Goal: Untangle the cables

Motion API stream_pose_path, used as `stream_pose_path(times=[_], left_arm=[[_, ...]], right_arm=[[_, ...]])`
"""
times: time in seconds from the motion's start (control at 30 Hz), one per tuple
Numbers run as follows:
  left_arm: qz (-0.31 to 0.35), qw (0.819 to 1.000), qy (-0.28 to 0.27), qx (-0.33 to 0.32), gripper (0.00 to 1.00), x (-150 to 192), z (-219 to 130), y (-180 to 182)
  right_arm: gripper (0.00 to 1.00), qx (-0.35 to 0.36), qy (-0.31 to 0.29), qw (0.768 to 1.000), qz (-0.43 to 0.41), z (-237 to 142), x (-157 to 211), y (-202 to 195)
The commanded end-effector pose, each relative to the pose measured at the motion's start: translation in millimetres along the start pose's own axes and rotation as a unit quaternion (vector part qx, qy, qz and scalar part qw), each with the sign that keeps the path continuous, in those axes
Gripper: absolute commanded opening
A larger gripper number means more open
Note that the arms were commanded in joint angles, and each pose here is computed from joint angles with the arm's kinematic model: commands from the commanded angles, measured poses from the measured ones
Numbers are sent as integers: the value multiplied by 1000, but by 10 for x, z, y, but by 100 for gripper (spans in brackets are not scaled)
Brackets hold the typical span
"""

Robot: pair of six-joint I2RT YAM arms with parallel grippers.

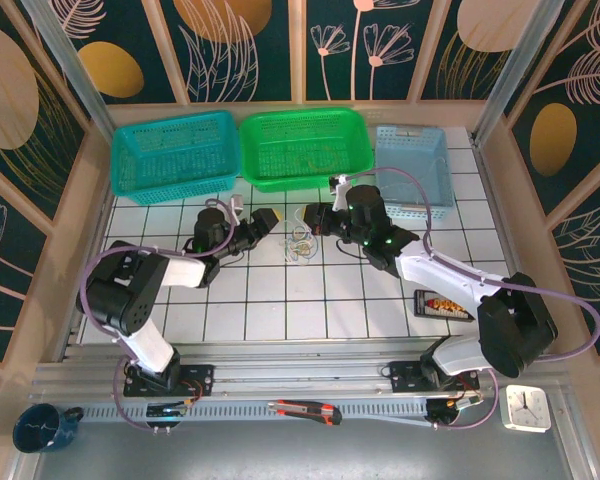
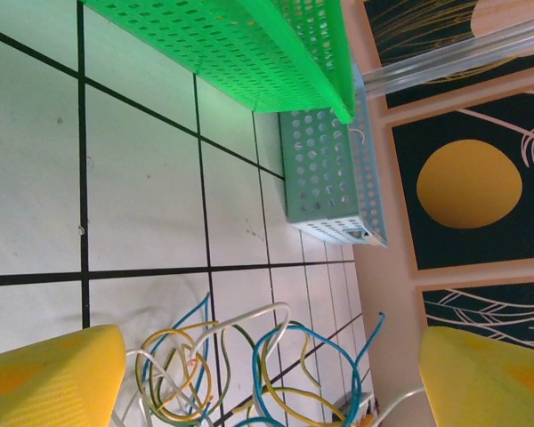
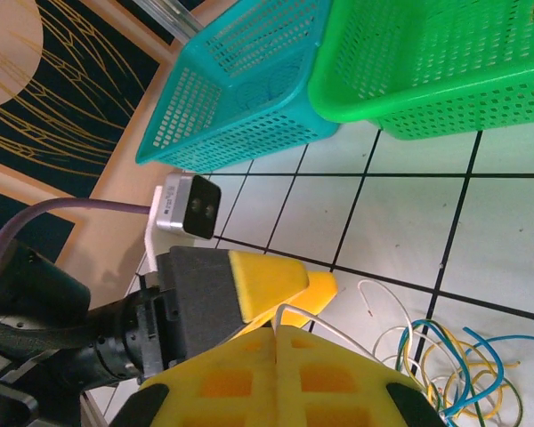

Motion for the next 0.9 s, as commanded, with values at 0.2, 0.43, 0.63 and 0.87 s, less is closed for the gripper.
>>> stream_pose_path(times=[0.2,0.43,0.63,0.87], left_arm=[[12,999,-6,30,83,-38,182,-74],[14,999,3,30,79,-8,275,-30],[17,999,5,35,74,-28,348,-18],[18,999,13,39,69,-10,414,-9]], right_arm=[[0,-25,-15,1000,3,-75,-56,67],[0,-26,-15,1000,3,-79,-57,65],[0,-26,-14,1000,4,-86,-51,68],[0,-29,-14,999,5,-84,-58,72]])
Point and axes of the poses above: each hand's point on the last joint's axis, 136 mm out from that joint toward the fingers, its own z axis out along the fingers, its own y axis along the line the jaws close on, x = y × z, the point moved 6 cm from there along -z, back along the fingers, and after that the axes turned 10 degrees about z, right-handed, at the moved point
